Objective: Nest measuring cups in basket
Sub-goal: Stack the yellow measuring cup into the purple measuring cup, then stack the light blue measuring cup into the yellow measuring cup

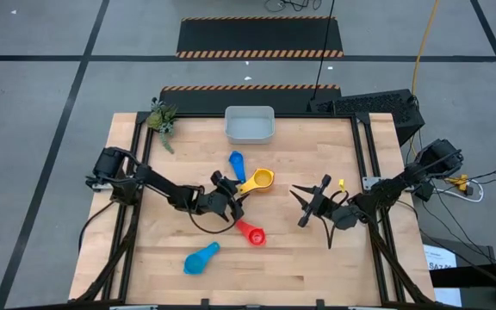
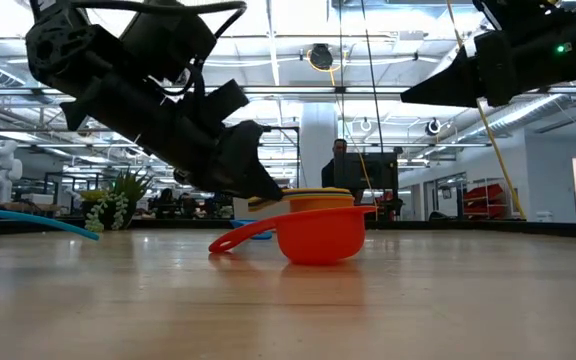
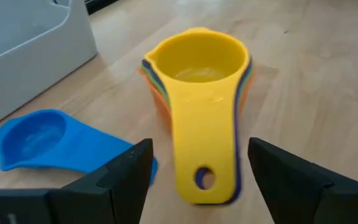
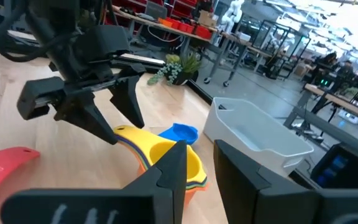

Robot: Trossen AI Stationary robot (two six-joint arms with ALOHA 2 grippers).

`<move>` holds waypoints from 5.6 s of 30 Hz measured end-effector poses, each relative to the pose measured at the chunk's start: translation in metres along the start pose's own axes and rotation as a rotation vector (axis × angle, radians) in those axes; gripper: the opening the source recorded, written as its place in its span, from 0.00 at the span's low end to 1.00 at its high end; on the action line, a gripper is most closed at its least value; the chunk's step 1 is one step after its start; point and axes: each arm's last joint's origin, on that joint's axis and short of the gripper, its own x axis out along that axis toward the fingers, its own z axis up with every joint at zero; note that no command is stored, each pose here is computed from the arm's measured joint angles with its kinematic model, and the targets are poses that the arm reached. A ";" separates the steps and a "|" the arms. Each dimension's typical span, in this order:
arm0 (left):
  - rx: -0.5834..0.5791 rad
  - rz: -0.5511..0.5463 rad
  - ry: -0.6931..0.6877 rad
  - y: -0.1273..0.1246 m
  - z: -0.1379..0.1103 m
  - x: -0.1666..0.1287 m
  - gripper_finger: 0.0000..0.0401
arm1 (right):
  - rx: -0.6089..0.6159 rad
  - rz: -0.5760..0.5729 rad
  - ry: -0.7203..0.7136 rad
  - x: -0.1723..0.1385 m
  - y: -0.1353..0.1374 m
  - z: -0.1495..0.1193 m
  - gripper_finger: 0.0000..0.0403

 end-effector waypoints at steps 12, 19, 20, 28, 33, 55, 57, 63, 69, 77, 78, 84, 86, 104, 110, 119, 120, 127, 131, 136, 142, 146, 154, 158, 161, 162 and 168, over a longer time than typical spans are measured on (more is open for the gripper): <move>0.023 -0.049 0.065 0.008 -0.002 0.006 0.43 | -0.080 -0.004 -0.032 0.000 -0.001 0.006 0.19; 0.048 -0.051 0.067 0.010 -0.001 0.007 0.33 | -0.095 -0.005 -0.034 0.000 -0.001 0.006 0.19; 0.052 -0.051 0.067 0.010 -0.001 0.007 0.33 | -0.097 -0.005 -0.034 0.000 -0.001 0.006 0.19; 0.056 -0.027 0.060 0.011 -0.001 0.007 0.50 | -0.094 -0.006 -0.041 0.000 -0.001 0.007 0.19; 0.046 -0.036 0.041 0.007 0.003 0.002 0.59 | -0.042 0.000 -0.048 -0.002 0.000 0.008 0.19; -0.291 -0.481 0.451 -0.029 0.018 -0.119 0.70 | 0.268 0.335 -0.074 -0.040 0.024 0.010 0.19; -0.317 -0.462 0.513 -0.030 0.012 -0.124 0.66 | 0.297 0.372 -0.070 -0.042 0.026 0.010 0.19; -0.527 -0.276 0.687 -0.030 -0.009 -0.130 0.60 | 0.378 0.412 -0.054 -0.045 0.027 0.010 0.19; -0.585 -0.260 0.710 -0.036 -0.016 -0.132 0.62 | 0.425 0.430 -0.035 -0.048 0.029 0.009 0.19; -0.572 -0.332 0.755 -0.049 -0.025 -0.135 0.64 | 0.483 0.562 0.008 -0.056 0.034 0.008 0.19; -0.569 -0.333 0.758 -0.050 -0.027 -0.135 0.64 | 0.488 0.570 0.011 -0.057 0.035 0.007 0.19; -0.557 -0.343 0.757 -0.059 -0.039 -0.127 0.64 | 0.490 0.606 0.017 -0.065 0.037 0.007 0.19; -0.557 -0.344 0.756 -0.061 -0.041 -0.125 0.64 | 0.493 0.614 0.018 -0.067 0.038 0.007 0.19; -0.519 -0.445 0.731 -0.069 -0.041 -0.122 0.64 | 0.487 0.613 0.028 -0.065 0.052 -0.008 0.19; -0.583 -0.455 0.729 -0.071 -0.038 -0.122 0.64 | 0.482 0.625 -0.020 -0.065 0.054 -0.004 0.19; -0.683 -0.439 0.756 -0.072 -0.037 -0.122 0.64 | 0.471 0.625 -0.021 -0.065 0.054 -0.005 0.19; -0.690 -0.436 0.758 -0.072 -0.037 -0.122 0.64 | 0.471 0.625 -0.021 -0.065 0.054 -0.005 0.19; -0.672 -0.442 0.752 -0.072 -0.037 -0.122 0.51 | 0.464 0.625 -0.023 -0.065 0.054 -0.005 0.19; -0.597 -0.477 0.744 -0.072 -0.037 -0.122 0.33 | 0.464 0.625 -0.023 -0.065 0.054 -0.005 0.19; -0.449 -0.562 0.740 -0.073 -0.038 -0.123 0.08 | 0.464 0.625 -0.023 -0.065 0.054 -0.005 0.19; -0.365 -0.612 0.734 -0.073 -0.038 -0.124 0.02 | 0.463 0.625 -0.023 -0.065 0.054 -0.005 0.19; -0.340 -0.626 0.727 -0.073 -0.037 -0.124 0.01 | 0.460 0.625 -0.024 -0.065 0.054 -0.005 0.19; -0.313 -0.761 0.792 -0.069 -0.023 -0.130 0.05 | 0.453 0.624 -0.026 -0.065 0.054 -0.005 0.19; -0.262 -0.771 0.707 -0.064 -0.012 -0.138 0.05 | 0.444 0.621 -0.029 -0.065 0.054 -0.005 0.19; -0.189 -0.724 0.584 -0.062 -0.008 -0.143 0.05 | 0.429 0.613 -0.035 -0.064 0.054 -0.005 0.19; -0.159 -0.712 0.563 -0.061 -0.008 -0.144 0.05 | 0.426 0.611 -0.036 -0.064 0.053 -0.005 0.19; -0.026 -0.718 0.538 -0.066 -0.018 -0.158 0.06 | 0.438 0.593 -0.036 -0.059 0.052 -0.004 0.19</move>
